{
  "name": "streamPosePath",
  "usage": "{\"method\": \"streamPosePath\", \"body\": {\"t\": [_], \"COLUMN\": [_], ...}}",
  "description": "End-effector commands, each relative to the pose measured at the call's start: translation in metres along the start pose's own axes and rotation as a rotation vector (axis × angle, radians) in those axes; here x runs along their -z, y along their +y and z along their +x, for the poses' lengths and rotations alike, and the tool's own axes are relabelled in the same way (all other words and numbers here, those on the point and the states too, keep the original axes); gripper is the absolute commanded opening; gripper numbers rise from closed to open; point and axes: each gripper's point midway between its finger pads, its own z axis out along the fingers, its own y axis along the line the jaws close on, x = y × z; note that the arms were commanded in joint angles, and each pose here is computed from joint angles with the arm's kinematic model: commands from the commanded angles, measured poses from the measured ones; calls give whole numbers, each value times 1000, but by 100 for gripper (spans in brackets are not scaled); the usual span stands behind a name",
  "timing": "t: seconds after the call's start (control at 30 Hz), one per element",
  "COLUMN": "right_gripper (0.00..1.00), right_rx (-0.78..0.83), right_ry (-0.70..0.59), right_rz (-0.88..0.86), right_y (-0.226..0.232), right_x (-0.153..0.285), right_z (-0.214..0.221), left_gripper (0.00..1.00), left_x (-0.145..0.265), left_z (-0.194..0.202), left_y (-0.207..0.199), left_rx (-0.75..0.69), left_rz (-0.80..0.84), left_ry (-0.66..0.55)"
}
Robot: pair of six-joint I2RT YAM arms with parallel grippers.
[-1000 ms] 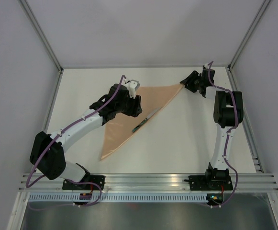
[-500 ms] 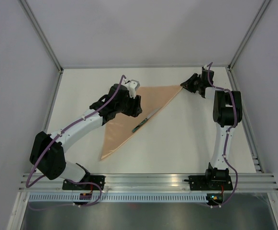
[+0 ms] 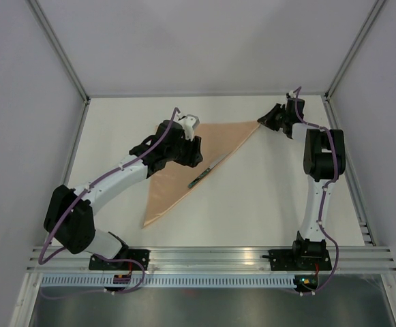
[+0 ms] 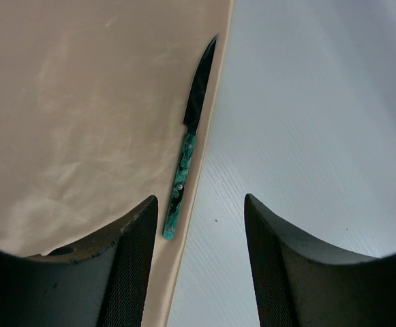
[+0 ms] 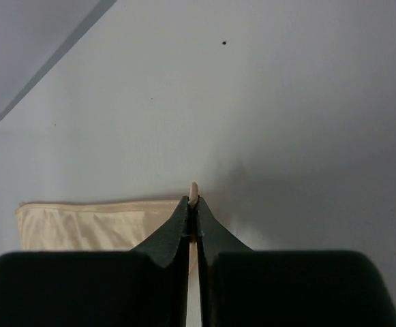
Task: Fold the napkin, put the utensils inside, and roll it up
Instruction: Fold the napkin at the center of the board.
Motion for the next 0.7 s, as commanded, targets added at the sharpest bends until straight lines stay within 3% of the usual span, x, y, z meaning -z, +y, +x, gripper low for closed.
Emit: {"method": "streamPosePath", "body": {"t": [0.0,0.23,0.67], "right_gripper": [7,6,4], "right_rx": [111,244,585], "right_ry": [-98,-133,25], "right_rz": [-82,-132,-248], "right_y": [51,92,162], "right_x": [24,45,61], "right_z": [-38,-44,45], "left_gripper": [59,61,63], "left_x": [4,17,47], "left_z": [-16,-35,-58], "left_y": [-3,-1,1], "left_rx": [46,84,140], "left_rz": [1,-24,-41], "left_ry": [-59,-115,-168]}}
